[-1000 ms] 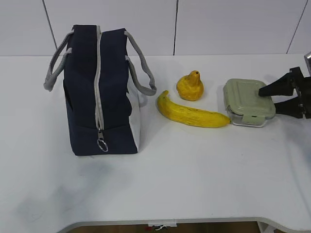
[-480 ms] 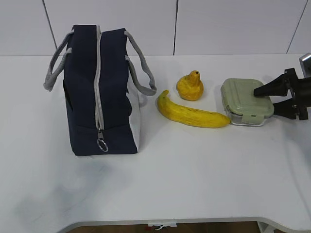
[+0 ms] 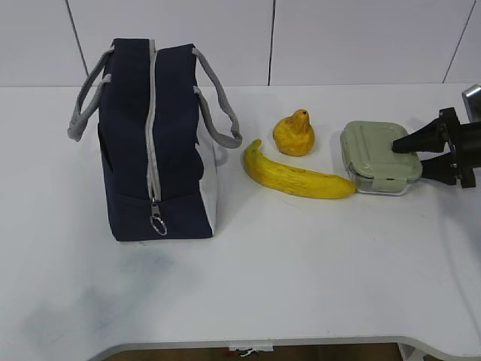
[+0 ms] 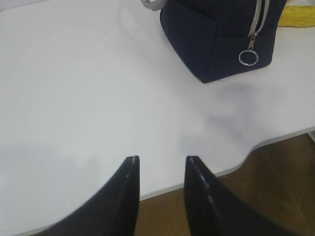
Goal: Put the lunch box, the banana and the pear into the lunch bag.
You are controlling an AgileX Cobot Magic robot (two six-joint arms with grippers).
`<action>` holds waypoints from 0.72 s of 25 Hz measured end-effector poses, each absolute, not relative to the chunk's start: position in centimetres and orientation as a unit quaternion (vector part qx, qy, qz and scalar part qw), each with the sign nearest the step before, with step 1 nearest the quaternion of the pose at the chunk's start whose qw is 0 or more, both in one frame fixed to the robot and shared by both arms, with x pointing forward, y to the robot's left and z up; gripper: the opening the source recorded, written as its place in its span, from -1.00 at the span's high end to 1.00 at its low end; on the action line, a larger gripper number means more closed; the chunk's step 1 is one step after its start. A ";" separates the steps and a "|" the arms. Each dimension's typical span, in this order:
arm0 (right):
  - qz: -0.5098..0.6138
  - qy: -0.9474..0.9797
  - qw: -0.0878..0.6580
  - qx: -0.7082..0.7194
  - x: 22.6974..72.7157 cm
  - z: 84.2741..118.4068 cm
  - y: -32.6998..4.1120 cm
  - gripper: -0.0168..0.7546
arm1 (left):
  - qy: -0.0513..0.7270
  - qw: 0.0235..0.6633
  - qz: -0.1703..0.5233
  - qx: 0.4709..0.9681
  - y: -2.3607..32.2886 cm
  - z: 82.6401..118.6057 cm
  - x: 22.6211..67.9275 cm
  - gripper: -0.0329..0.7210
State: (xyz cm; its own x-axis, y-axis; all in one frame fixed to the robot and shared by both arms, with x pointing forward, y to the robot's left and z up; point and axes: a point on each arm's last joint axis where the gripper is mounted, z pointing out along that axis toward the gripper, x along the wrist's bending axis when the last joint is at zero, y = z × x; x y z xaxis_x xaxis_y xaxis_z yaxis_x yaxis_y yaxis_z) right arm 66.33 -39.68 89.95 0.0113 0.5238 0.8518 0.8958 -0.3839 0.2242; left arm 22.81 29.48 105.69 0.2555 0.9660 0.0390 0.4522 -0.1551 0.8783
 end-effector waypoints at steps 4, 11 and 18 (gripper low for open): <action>-0.476 -0.517 0.197 -0.683 66.4 90.0 -39.7 -0.17 | 0.516 0.395 0.325 0.687 29.5 105.7 22.8 0.28; -0.476 -0.517 0.197 -0.683 66.4 90.0 -39.7 -0.15 | 0.516 0.395 0.325 0.687 29.5 105.7 22.8 0.28; -0.476 -0.517 0.197 -0.683 66.4 90.0 -39.7 -0.13 | 0.516 0.395 0.325 0.687 29.5 105.7 22.8 0.28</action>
State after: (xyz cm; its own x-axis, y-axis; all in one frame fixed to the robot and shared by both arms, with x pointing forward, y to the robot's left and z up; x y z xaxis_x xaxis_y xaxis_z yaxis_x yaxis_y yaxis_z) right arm 66.35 -39.66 89.99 0.0111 0.5190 0.8547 0.8944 -0.3874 0.2236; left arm 22.81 29.48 105.69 0.2555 0.9660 0.0390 0.4522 -0.1551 0.8783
